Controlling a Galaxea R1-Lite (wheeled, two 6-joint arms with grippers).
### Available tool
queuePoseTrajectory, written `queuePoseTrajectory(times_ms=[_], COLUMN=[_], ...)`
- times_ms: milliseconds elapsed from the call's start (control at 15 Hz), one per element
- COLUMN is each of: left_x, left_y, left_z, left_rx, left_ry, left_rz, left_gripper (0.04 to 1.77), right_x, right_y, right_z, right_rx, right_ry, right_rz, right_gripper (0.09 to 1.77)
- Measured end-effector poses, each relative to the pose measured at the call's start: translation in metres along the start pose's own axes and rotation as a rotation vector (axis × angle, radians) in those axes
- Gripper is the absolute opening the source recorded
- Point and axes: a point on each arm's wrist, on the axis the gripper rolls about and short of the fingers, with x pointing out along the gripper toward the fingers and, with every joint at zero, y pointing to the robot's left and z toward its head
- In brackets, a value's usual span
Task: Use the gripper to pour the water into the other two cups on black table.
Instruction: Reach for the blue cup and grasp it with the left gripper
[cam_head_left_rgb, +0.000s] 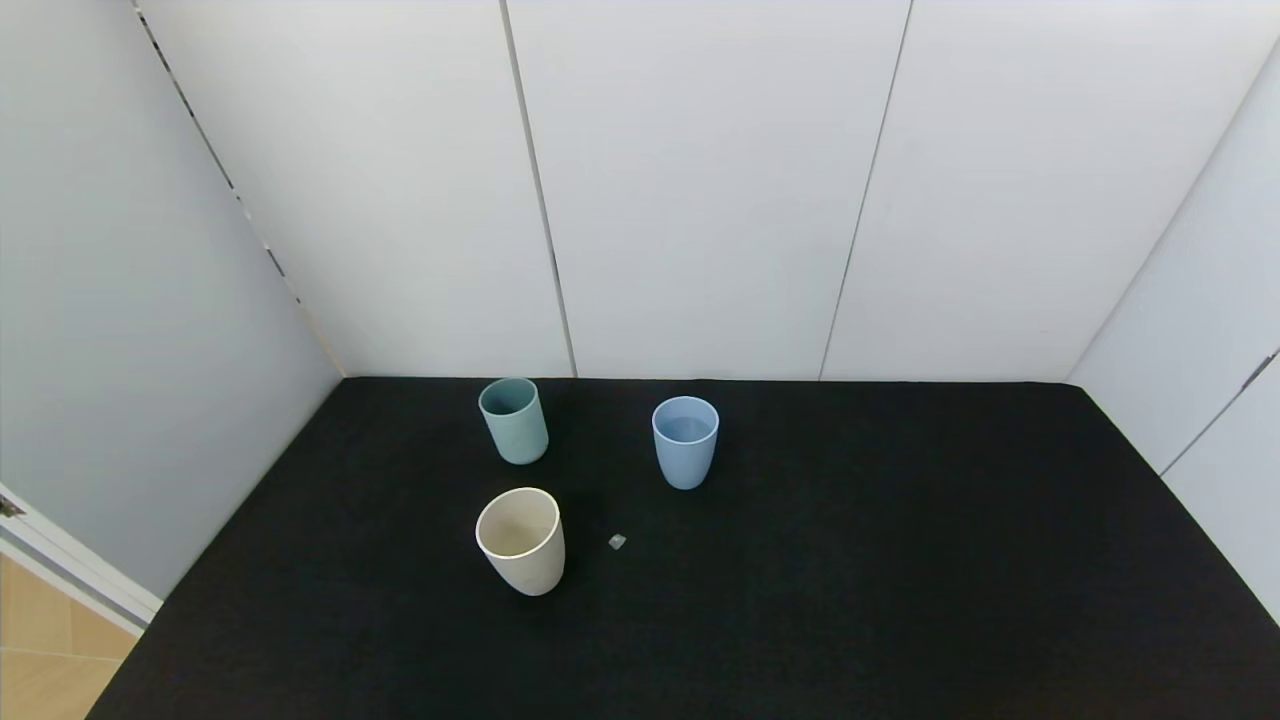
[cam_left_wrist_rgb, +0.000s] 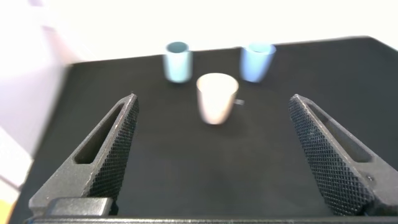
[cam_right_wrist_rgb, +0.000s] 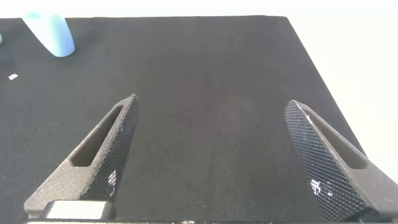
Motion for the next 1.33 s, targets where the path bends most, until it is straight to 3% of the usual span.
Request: queuePoseTrajectory(times_ms=[333,467,733,1000,1333], left_x=[0.039,0.061,0.112,0.169,0.225], left_y=[0.005,0.010,0.006,-0.017,-0.071], left_z=[0.042,0.052,0.064,0.062,0.041], left_rx=[0.004,0.020,0.014,0.060,0.052], left_ry=[0.114,0.174,0.290,0.309,0.370], left_rz=[-0.156,-0.191,-0.331,-0.323,-0.342], left_gripper=[1.72,1.72,1.72,1.72,1.72], right_x=[0.000,0.000,0.000,0.000,0.000], right_y=[0.000,0.000,0.000,0.000,0.000], right_z=[0.000,0.000,0.000,0.000,0.000], right_rx=[0.000,0.000,0.000,0.000,0.000], right_ry=[0.000,0.000,0.000,0.000,0.000], right_rz=[0.000,0.000,0.000,0.000,0.000], right_gripper=[1.71,1.71,1.71,1.71,1.71])
